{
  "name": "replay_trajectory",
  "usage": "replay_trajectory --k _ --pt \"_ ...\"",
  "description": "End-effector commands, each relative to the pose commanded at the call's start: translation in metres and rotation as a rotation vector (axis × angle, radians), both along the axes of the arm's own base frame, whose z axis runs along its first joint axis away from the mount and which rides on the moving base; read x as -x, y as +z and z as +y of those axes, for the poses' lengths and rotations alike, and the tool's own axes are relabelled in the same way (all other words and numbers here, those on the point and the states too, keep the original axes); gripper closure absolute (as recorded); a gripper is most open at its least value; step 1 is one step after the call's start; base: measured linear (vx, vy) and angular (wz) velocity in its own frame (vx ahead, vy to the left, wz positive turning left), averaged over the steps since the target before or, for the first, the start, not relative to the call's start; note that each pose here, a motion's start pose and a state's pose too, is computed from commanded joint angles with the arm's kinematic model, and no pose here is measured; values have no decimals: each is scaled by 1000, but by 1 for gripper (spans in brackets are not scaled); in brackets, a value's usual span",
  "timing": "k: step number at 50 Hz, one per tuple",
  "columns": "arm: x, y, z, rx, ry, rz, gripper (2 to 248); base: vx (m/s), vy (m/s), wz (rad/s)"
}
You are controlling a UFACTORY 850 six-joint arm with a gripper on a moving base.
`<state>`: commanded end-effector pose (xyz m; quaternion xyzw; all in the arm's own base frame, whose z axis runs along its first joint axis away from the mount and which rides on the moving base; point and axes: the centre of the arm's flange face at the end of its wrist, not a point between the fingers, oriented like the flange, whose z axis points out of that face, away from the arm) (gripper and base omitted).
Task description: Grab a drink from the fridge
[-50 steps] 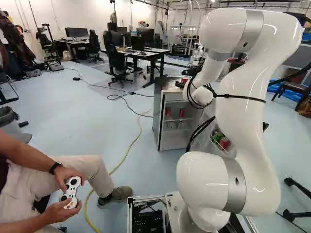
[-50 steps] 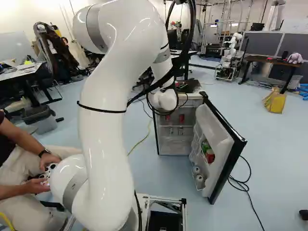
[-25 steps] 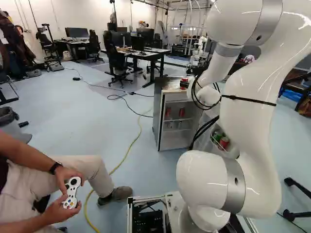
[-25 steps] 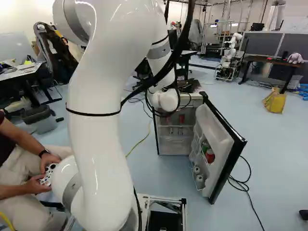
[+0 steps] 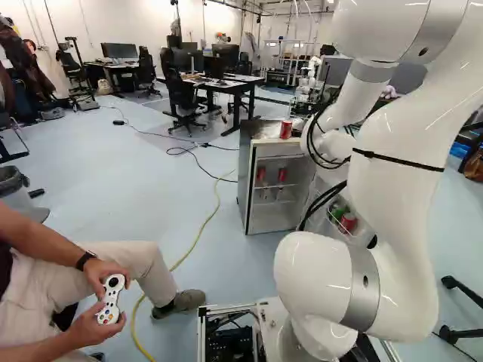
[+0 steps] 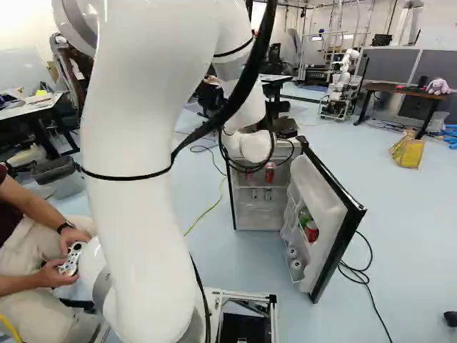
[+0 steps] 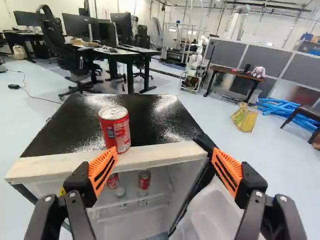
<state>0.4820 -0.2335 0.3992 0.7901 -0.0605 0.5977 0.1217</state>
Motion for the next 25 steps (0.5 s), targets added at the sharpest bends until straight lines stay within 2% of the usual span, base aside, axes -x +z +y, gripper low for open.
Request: replay_trajectory --k 25 --pt "9 16 -5 -35 -69 76 3 0 0 0"
